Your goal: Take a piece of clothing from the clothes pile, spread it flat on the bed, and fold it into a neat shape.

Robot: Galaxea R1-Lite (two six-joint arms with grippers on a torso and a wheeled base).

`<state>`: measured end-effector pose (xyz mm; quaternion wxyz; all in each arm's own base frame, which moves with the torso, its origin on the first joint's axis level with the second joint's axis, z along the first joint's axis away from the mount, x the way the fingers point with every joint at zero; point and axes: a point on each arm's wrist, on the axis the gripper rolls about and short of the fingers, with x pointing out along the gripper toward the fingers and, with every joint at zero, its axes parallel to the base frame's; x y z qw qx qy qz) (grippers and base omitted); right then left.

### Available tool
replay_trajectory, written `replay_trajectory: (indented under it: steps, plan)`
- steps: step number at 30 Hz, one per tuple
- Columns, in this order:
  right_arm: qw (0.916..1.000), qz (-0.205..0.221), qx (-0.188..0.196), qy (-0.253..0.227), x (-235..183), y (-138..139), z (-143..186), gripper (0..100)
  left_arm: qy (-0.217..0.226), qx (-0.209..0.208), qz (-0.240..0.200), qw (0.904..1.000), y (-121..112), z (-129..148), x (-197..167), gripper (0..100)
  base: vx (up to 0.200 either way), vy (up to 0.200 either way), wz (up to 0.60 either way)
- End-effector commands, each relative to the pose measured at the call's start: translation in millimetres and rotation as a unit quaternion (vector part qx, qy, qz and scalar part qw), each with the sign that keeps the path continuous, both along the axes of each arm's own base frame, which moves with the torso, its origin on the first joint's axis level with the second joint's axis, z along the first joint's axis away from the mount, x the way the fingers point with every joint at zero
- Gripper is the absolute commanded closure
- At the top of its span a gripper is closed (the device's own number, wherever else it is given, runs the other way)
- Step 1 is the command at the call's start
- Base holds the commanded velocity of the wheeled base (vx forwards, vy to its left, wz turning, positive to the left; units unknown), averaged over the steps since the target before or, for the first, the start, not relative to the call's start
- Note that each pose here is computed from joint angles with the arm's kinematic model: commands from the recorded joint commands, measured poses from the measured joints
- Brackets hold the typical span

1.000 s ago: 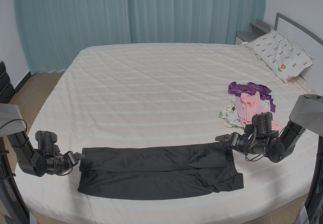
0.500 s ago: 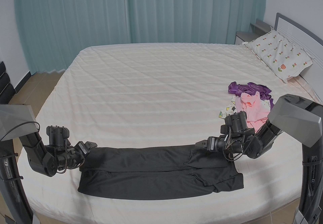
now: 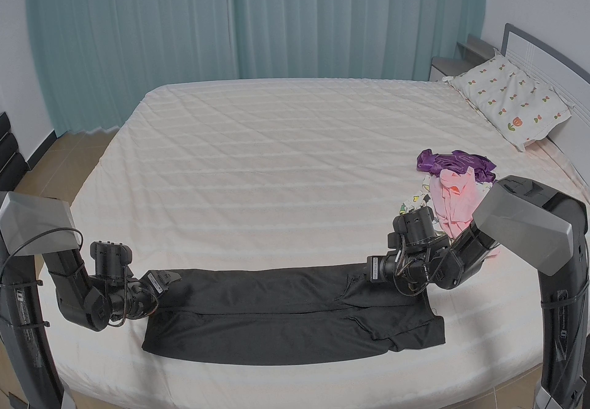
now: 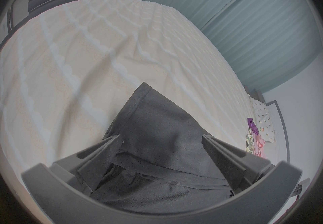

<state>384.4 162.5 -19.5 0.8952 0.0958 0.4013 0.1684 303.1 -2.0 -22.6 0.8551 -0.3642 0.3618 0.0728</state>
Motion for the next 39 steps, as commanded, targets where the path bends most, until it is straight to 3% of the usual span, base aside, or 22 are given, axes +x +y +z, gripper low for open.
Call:
replay_trajectory:
  steps: [1,10,11,25,26,39]
  plan:
    - [0.9999,0.005,0.007,-0.013,3,7,5,100,0.004,0.000,0.000,1.0000,0,-2,0,0,0.000,0.000,0.00]
    - [0.9990,0.010,0.011,-0.043,1,18,5,100,0.004,0.000,0.000,1.0000,0,-2,-1,0,0.000,0.000,0.00]
    - [0.9993,0.007,0.007,-0.037,1,15,4,0,0.004,0.000,0.000,1.0000,0,-2,-1,0,0.000,0.000,0.00]
    - [0.9998,0.018,-0.001,-0.013,0,14,-10,0,0.005,-0.001,0.000,1.0000,0,-2,-1,0,0.000,0.000,0.00]
    - [0.9997,0.023,0.000,-0.009,-2,13,-10,100,0.004,0.000,0.000,1.0000,0,-2,-1,0,0.000,0.000,0.00]
    - [0.9994,0.021,0.009,-0.027,8,18,-8,100,0.004,-0.001,0.001,1.0000,0,-2,-1,0,0.000,0.000,0.00]
